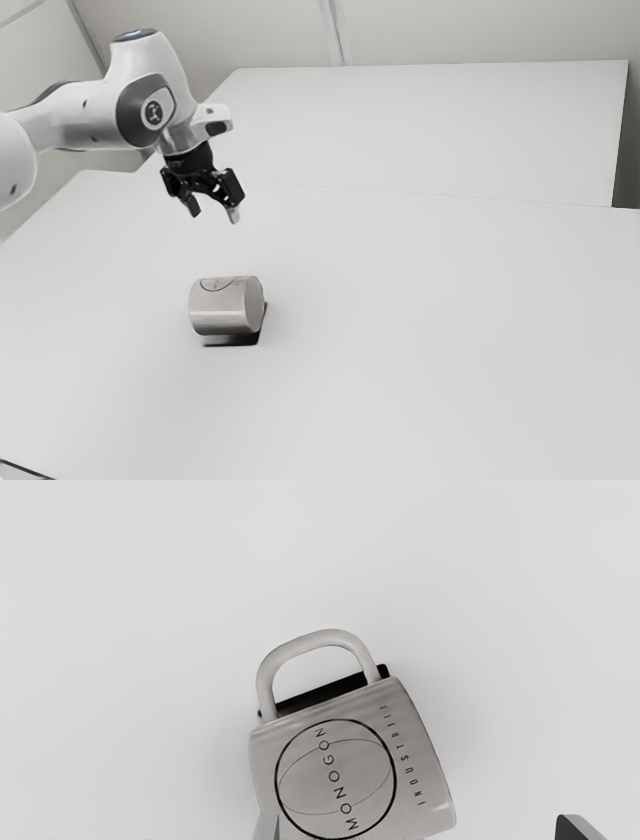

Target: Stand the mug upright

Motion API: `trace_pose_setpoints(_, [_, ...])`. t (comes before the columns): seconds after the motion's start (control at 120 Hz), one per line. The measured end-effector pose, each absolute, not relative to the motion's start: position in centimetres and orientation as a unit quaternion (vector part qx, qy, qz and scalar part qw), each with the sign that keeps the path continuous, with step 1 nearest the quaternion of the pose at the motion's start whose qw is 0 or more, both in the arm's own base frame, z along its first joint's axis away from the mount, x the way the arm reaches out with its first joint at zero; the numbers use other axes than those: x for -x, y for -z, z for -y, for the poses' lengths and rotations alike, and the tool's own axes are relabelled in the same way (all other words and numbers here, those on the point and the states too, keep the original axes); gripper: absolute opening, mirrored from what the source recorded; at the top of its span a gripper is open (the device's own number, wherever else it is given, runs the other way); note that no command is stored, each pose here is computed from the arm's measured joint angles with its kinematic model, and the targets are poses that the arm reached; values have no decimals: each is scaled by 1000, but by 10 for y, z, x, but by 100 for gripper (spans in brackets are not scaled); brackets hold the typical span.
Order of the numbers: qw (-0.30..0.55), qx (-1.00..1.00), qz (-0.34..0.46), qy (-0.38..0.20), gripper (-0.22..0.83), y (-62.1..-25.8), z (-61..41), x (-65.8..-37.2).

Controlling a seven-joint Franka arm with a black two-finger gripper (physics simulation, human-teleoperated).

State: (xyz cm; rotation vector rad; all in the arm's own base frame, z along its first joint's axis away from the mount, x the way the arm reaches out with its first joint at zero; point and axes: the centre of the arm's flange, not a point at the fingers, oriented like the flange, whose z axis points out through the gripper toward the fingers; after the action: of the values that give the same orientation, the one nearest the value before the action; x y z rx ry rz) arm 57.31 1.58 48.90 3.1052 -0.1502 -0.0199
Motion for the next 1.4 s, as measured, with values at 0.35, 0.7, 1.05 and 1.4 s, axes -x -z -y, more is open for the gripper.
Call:
trace_pose_setpoints(0.35, [134,-991,-6,20,61,-453,-51,-545])
trace_pose_setpoints(0.7, [201,-977,-59,37,62,-408,-158,-543])
trace_pose_setpoints(1.05, [330,-939,-89,46,61,-358,-184,-525])
trace_pose_setpoints(1.4, [448,-886,-106,46,61,-292,-168,-508])
